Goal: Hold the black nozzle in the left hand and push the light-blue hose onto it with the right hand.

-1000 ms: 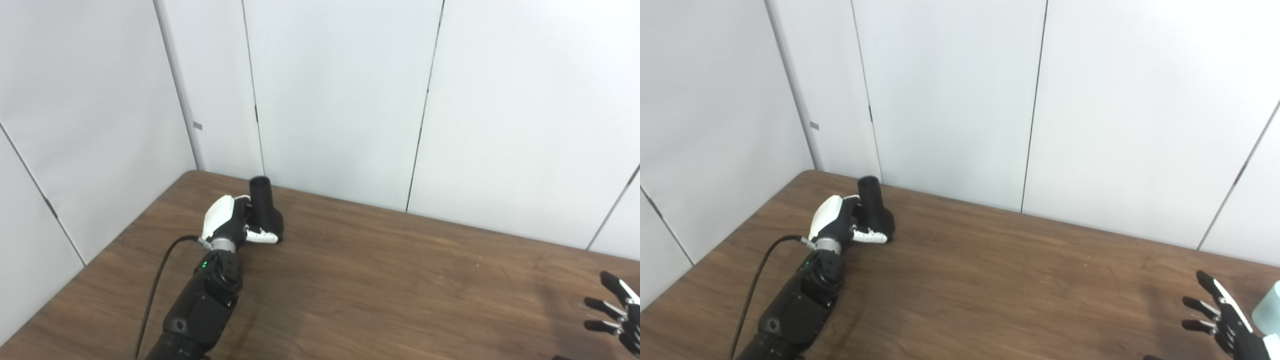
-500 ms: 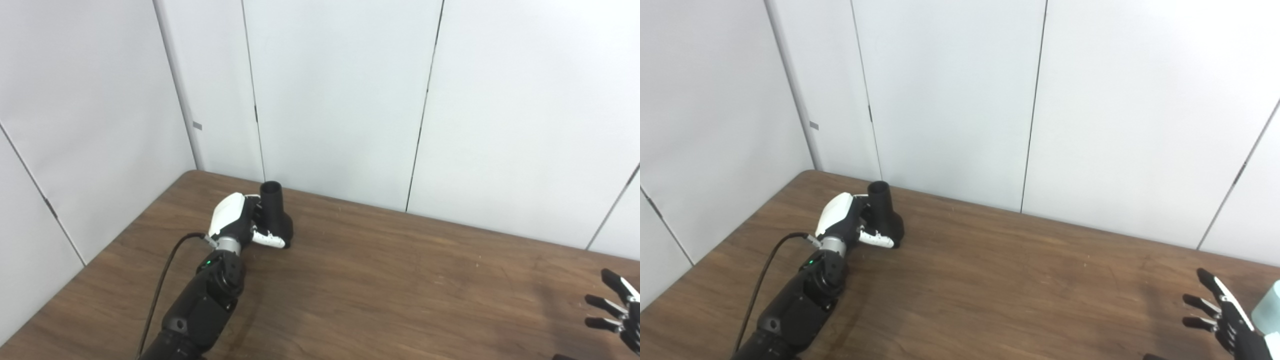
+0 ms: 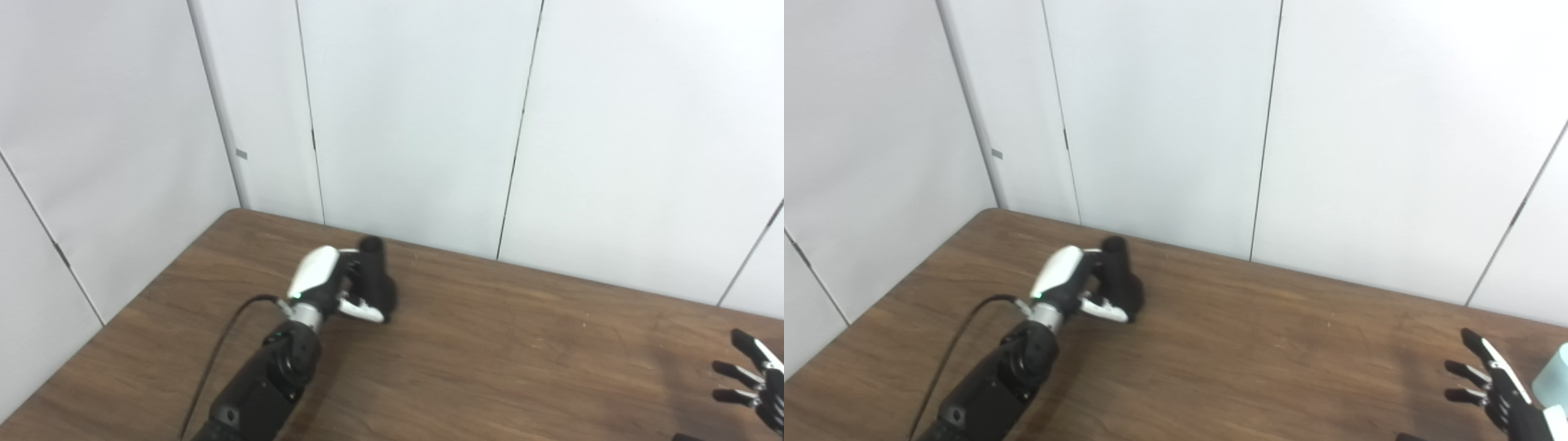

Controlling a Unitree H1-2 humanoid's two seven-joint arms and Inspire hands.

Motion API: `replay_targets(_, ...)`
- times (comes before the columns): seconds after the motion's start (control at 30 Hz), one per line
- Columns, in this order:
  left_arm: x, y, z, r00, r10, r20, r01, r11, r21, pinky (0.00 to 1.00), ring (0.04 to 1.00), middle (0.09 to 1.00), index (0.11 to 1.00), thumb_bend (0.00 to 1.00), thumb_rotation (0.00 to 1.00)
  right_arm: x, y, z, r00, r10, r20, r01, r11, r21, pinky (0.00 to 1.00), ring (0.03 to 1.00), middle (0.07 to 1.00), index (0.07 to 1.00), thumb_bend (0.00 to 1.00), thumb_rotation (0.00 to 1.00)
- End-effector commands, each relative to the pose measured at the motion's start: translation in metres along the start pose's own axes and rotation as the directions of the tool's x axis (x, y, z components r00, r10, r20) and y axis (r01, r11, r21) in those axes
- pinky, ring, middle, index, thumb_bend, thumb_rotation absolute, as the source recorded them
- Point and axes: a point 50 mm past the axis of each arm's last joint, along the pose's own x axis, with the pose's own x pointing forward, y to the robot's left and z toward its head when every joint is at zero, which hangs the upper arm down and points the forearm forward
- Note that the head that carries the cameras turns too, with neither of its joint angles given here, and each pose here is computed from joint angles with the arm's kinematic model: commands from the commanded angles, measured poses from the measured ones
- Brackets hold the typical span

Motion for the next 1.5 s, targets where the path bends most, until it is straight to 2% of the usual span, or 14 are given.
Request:
replay_targets(0.0,-0.011,-0.022,0.004,0.992,-0.126,0.028,0.125,0.992,0.008,0.82,0.568,0.509,0.472,0.52,0.0,0.007,-0.005,0.018,0.997,-0.02,0.076,0.021,1.0,-0.018,0.67,0.814,0.936,0.918,0.64,0.06)
replay_targets(0.13,-0.014,-0.031,0.022,0.981,-0.166,0.103,0.167,0.986,-0.005,0.82,0.559,0.503,0.476,0.53,0.0,0.007,-0.003,0.02,0.997,-0.022,0.076,0.023,1.0,-0.019,0.67,0.81,0.929,0.913,0.66,0.06)
replay_targets(0.27,-0.017,-0.045,0.042,0.96,-0.209,0.184,0.218,0.976,-0.026,0.83,0.56,0.495,0.48,0.53,0.0,0.007,0.0,0.025,0.998,-0.029,0.061,0.029,1.0,-0.004,0.66,0.799,0.92,0.903,0.68,0.04)
replay_targets(0.4,-0.024,-0.062,0.063,0.933,-0.257,0.252,0.273,0.961,-0.033,0.83,0.563,0.483,0.487,0.53,0.0,0.007,0.006,0.032,0.998,-0.045,0.034,0.045,0.999,-0.009,0.67,0.795,0.916,0.9,0.7,0.01)
replay_targets(0.5,-0.028,-0.072,0.078,0.911,-0.283,0.301,0.305,0.952,-0.028,0.85,0.571,0.484,0.487,0.53,0.0,0.009,0.01,0.035,0.997,-0.05,0.056,0.051,0.998,-0.03,0.66,0.786,0.909,0.9,0.71,0.01)
replay_targets(0.67,-0.028,-0.085,0.099,0.876,-0.305,0.373,0.339,0.94,-0.029,0.86,0.574,0.493,0.482,0.53,0.0,0.012,0.015,0.036,0.995,-0.056,0.078,0.059,0.998,-0.038,0.63,0.776,0.903,0.895,0.73,0.06)
replay_targets(0.87,-0.028,-0.097,0.118,0.854,-0.32,0.41,0.366,0.93,-0.037,0.86,0.575,0.491,0.483,0.53,0.0,0.014,0.021,0.036,0.995,-0.06,0.08,0.064,0.997,-0.046,0.62,0.77,0.9,0.894,0.74,0.09)
replay_targets(1.0,-0.03,-0.105,0.126,0.84,-0.333,0.427,0.383,0.923,-0.032,0.89,0.572,0.49,0.484,0.53,0.0,0.014,0.023,0.037,0.995,-0.061,0.076,0.065,0.997,-0.043,0.62,0.77,0.9,0.895,0.73,0.09)
replay_targets(1.17,-0.029,-0.118,0.131,0.81,-0.382,0.444,0.429,0.903,-0.004,0.89,0.562,0.488,0.485,0.53,0.0,0.014,0.024,0.039,0.995,-0.062,0.072,0.065,0.997,-0.037,0.62,0.771,0.901,0.896,0.73,0.1)
replay_targets(1.3,-0.028,-0.13,0.139,0.785,-0.427,0.449,0.461,0.887,0.036,0.84,0.563,0.483,0.488,0.53,0.0,0.013,0.026,0.039,0.996,-0.059,0.072,0.062,0.998,-0.032,0.62,0.769,0.901,0.896,0.73,0.11)
replay_targets(1.47,-0.027,-0.14,0.149,0.774,-0.451,0.444,0.476,0.877,0.061,0.84,0.563,0.48,0.49,0.53,0.0,0.013,0.028,0.039,0.996,-0.059,0.073,0.062,0.998,-0.032,0.62,0.769,0.902,0.895,0.73,0.1)
